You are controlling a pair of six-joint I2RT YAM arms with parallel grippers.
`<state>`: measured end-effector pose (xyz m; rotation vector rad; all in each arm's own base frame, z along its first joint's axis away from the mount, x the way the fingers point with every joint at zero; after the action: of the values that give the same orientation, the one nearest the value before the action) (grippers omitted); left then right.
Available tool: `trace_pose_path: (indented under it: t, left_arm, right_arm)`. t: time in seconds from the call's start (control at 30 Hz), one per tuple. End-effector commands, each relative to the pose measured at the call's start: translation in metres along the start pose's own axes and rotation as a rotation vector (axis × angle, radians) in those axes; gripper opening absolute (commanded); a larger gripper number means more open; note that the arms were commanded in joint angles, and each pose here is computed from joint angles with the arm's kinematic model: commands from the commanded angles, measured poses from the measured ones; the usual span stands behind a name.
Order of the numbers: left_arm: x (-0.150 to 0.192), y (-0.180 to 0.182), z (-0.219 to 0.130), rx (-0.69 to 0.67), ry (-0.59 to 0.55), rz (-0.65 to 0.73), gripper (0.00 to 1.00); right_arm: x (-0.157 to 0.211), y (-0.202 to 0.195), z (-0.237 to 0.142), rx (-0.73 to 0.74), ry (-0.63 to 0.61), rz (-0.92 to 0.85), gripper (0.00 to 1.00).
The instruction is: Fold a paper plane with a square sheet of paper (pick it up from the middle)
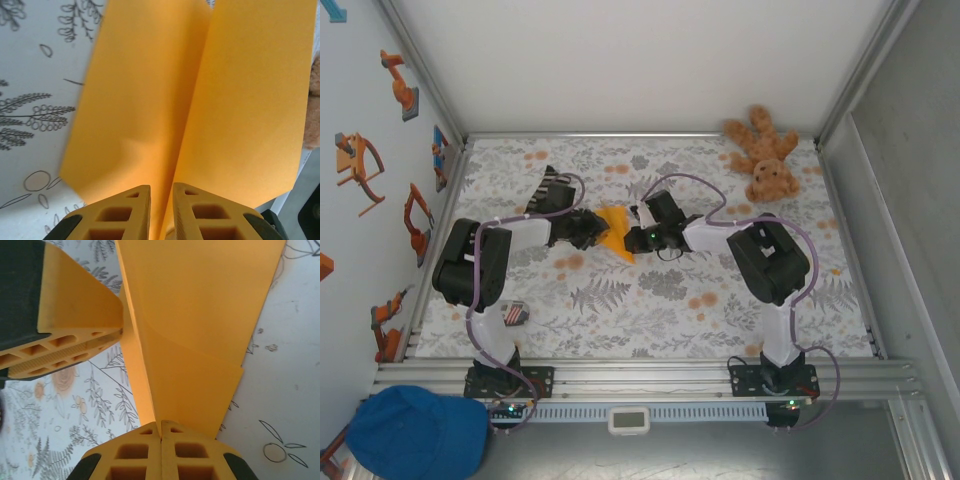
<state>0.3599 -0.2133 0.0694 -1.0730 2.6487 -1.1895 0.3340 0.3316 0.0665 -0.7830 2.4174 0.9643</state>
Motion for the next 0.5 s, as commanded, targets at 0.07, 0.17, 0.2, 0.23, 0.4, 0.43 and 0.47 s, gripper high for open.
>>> trace_pose_path:
  t: [0.07, 0.17, 0.2, 0.23, 0.4, 0.43, 0.47]
  left_arm:
    - [0.003, -0.01, 0.006, 0.021, 0.025, 0.048, 0.19]
    - [0.002, -0.007, 0.006, 0.006, 0.017, 0.065, 0.2]
    - [0.002, -0.006, 0.006, 0.004, 0.016, 0.074, 0.21]
    - [0.003, -0.005, 0.007, 0.002, 0.018, 0.079, 0.22]
    - [0.004, -0.003, 0.011, 0.009, 0.034, 0.115, 0.29]
    - [0.004, -0.003, 0.012, 0.009, 0.037, 0.121, 0.31]
    - [0.005, -0.003, 0.013, 0.014, 0.041, 0.132, 0.32]
  right_arm:
    - [0.005, -0.005, 0.005, -0.082, 0.003, 0.068, 0.03]
    - [0.007, -0.008, 0.007, -0.114, 0.004, 0.099, 0.03]
    - [0.007, -0.009, 0.008, -0.124, 0.005, 0.11, 0.03]
    - [0.007, -0.01, 0.008, -0.132, 0.004, 0.117, 0.03]
    - [0.008, -0.016, 0.01, -0.171, -0.009, 0.169, 0.03]
    - [0.008, -0.017, 0.01, -0.176, -0.014, 0.174, 0.03]
    - [0.008, -0.018, 0.01, -0.182, -0.017, 0.184, 0.03]
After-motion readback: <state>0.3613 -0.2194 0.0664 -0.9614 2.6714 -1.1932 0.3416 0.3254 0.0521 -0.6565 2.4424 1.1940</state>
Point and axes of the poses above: each hand's point on the last joint's axis, 136 mm out from that joint toward the fingers, its own z axis out along the fingers, its own y axis along the line the jaws close on, x = y × z, the point moved 4 cm from there along -z, back along the fingers, and after that the axes turned 15 degrees about -z, right-handed, at the moved point
